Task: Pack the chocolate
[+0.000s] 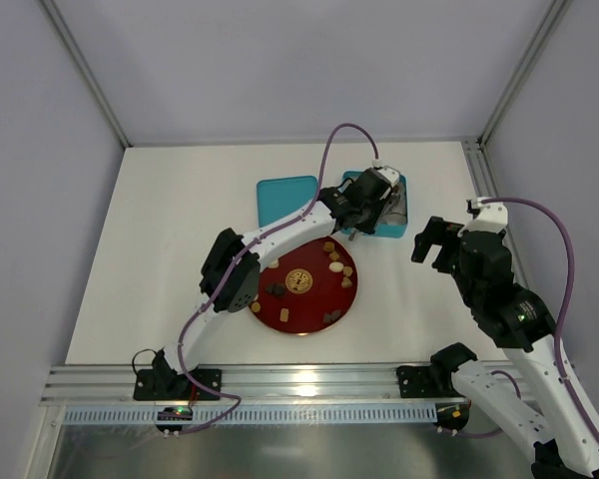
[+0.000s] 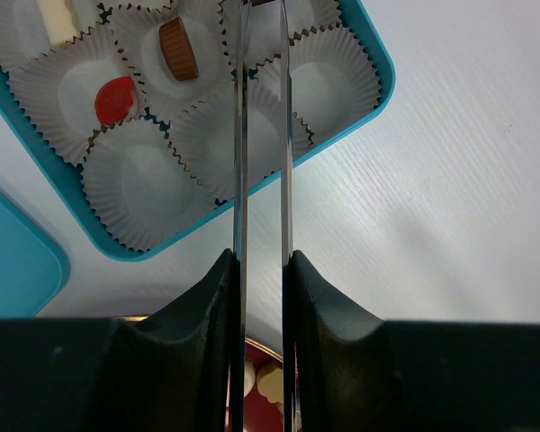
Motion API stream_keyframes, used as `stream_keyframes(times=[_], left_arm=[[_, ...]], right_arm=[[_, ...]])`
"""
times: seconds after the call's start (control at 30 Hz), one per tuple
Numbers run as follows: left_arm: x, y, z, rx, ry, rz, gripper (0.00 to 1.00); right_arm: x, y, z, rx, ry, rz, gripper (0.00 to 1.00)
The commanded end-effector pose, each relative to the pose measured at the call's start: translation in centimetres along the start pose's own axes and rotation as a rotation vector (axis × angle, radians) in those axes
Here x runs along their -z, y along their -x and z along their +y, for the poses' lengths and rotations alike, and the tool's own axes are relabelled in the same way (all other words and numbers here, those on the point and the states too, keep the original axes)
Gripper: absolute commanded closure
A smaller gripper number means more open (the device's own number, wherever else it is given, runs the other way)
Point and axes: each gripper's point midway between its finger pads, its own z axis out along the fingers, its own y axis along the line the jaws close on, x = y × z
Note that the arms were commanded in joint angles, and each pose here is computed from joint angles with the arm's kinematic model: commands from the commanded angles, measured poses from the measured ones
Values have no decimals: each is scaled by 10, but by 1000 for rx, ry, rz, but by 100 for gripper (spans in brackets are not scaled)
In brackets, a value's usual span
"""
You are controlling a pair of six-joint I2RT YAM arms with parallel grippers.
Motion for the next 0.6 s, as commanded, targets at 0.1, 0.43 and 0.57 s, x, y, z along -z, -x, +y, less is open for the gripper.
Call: stream_keyframes(times=[0.1,0.43,0.57], left_arm=[[27,47,-8,28,-37,-131,80],[31,50,-7,21,-33,-140,70],[30,51,-7,20,-35,-141,69]], right_arm=[[-1,6,0,0,-2,-23,0],[-2,5,1,2,1,-22,0],[-2,5,1,2,1,-22,0]])
